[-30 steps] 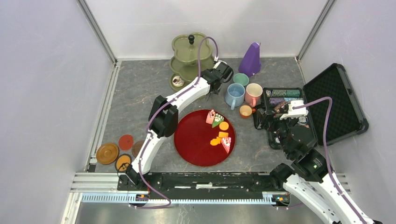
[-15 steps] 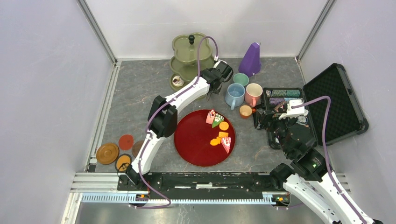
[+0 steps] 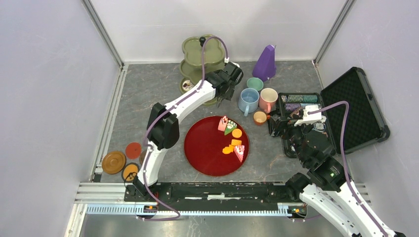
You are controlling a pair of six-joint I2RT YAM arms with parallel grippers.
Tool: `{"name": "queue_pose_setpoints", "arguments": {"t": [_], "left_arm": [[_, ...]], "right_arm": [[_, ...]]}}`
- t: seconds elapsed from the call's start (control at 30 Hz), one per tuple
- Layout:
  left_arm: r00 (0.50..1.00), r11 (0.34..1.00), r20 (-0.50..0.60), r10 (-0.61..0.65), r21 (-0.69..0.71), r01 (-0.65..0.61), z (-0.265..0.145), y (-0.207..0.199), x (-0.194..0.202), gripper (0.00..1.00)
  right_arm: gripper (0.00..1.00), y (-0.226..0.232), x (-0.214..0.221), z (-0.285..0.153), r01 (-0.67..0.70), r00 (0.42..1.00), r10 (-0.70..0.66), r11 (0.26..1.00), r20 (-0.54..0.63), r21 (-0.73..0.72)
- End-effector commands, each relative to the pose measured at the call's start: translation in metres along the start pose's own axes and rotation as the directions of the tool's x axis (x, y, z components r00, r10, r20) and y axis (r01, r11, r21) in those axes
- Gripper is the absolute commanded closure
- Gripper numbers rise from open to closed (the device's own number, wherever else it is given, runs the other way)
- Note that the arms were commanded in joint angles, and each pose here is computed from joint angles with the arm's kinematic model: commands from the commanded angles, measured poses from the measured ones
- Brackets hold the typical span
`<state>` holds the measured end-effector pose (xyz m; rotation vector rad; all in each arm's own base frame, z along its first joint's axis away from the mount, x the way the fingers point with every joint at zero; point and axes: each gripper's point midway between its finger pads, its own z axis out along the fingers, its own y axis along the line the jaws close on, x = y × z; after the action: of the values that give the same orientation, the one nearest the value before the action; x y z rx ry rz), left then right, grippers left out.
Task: Serve the afternoon tea
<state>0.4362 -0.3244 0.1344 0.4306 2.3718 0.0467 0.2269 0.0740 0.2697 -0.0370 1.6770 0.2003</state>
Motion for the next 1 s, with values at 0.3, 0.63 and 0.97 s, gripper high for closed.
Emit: {"name": "queue_pose_setpoints", "arguments": {"t": [0.3, 0.63, 0.97], "left_arm": [[0.996, 0.951, -0.02, -0.09, 0.295, 0.092, -0.123, -0.001, 0.023, 0.42], [0.977, 0.898, -0.193, -0.092, 0.409, 0.165, -0.175, 0.005, 0.111, 0.39], [0.982, 0.933, -0.148, -0.114, 0.322, 0.157, -0.166, 0.002, 0.118, 0.39]], "right_arm": [[0.02, 0.003, -0.015, 0.008, 0.028, 0.999, -0.028, 1.0, 0.027, 0.01], [0.02, 0.009, -0.012, 0.019, 0.06, 0.998, -0.06, 0.998, 0.021, -0.003], [0.02, 0.018, -0.003, 0.023, 0.052, 0.999, -0.052, 0.998, -0.001, -0.041]]}}
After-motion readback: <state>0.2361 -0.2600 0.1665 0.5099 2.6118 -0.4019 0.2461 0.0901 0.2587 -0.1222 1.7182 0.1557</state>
